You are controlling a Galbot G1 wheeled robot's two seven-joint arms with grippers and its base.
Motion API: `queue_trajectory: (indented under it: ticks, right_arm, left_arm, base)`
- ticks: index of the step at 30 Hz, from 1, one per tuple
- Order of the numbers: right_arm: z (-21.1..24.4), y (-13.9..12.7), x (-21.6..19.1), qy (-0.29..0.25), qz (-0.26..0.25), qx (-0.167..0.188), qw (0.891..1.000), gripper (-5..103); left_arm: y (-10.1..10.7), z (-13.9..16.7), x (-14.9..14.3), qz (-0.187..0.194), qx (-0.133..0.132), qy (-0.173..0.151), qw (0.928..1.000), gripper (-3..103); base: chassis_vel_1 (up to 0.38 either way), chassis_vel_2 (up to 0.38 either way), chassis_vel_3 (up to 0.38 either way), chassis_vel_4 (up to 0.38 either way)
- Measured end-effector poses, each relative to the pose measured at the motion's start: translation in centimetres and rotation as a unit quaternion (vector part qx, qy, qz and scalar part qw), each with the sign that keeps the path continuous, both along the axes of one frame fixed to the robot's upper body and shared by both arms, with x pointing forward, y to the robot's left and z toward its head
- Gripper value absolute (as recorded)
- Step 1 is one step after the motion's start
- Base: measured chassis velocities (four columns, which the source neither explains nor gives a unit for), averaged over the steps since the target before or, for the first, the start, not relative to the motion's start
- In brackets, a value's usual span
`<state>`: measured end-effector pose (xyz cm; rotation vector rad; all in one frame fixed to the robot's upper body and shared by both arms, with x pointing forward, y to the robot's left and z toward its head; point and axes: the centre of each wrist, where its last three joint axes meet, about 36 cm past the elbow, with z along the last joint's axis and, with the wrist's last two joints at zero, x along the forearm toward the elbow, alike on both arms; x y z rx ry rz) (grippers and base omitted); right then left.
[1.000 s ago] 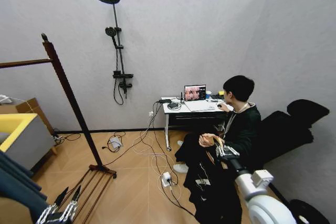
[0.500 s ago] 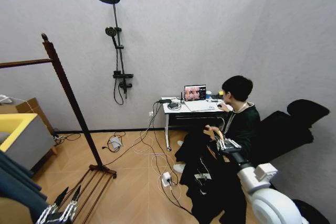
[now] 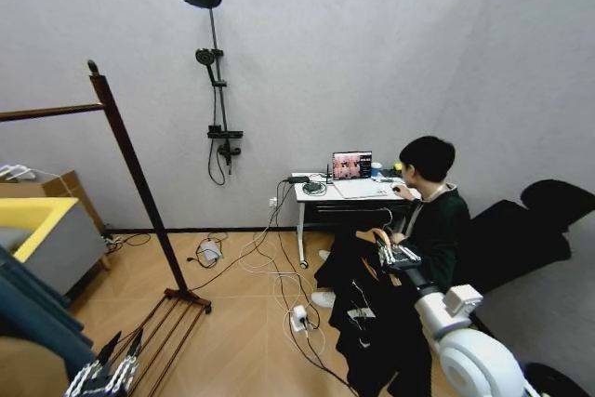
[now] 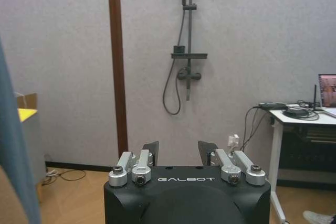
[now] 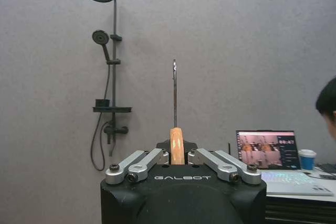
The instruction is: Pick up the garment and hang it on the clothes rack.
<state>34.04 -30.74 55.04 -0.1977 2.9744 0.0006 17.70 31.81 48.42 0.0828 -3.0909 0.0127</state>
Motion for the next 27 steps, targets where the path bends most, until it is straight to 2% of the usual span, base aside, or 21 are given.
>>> queue_trajectory:
  ticks: [11, 27]
  right_arm:
    - [1.8, 0.7, 1.7, -0.013, 0.041, 0.007, 0.999, 10]
    - [2.2, 1.0, 1.7, -0.038, 0.043, 0.012, 0.998, 10]
  left_arm:
    - [0.0, 0.0, 0.0, 0.000, 0.000, 0.000, 1.0000, 46]
    - [0.0, 0.0, 0.0, 0.000, 0.000, 0.000, 1.0000, 46]
  base:
    - [0.097, 0.099, 0.086, 0.096]
    - [0.127, 0.119, 0.128, 0.122]
